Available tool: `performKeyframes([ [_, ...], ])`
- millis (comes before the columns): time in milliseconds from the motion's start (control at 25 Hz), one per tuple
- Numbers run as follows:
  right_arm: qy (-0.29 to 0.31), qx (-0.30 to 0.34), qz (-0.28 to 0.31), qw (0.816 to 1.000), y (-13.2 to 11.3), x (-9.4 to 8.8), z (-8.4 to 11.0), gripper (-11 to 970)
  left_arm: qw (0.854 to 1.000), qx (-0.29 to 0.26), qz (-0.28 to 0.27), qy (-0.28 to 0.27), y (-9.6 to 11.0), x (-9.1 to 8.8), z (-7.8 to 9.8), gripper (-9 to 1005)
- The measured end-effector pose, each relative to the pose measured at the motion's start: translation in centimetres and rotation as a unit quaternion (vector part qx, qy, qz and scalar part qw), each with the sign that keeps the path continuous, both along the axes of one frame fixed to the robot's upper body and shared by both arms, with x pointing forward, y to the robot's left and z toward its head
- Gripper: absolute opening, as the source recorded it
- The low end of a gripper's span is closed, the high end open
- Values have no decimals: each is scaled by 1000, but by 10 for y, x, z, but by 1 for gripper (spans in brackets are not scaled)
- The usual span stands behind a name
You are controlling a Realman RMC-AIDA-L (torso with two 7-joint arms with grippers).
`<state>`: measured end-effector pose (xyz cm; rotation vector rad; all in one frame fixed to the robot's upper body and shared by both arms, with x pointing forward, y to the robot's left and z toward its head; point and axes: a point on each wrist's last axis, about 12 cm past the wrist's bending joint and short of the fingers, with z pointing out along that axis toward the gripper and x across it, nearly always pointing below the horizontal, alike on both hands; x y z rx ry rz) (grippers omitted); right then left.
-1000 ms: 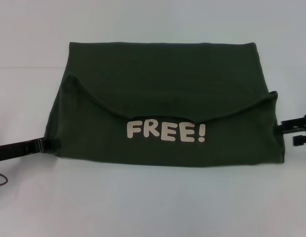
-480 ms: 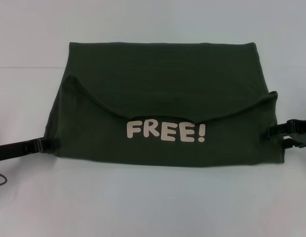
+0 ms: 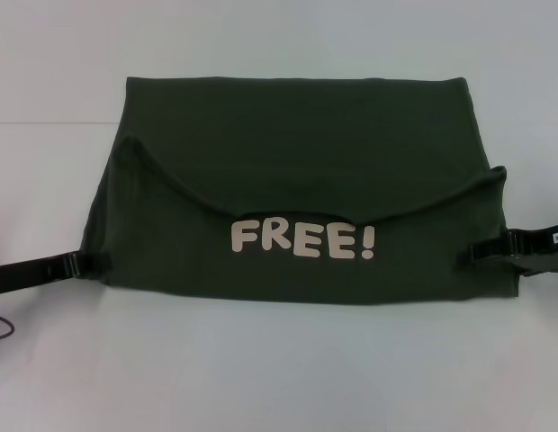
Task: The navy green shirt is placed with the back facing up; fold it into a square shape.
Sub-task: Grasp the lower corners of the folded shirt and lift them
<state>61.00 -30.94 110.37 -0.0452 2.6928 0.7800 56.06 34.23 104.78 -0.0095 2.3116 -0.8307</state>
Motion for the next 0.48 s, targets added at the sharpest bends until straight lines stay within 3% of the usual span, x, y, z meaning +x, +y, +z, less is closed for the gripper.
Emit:
performKeyframes([
  [80,-1,-2,2,1000,-1,-1,-1,826,1000,-1,0,0,0,0,0,57],
  [480,-1,-4,0,1000,-4,-2,-2,535,1000,-1,2,-1,1,0,1,62],
])
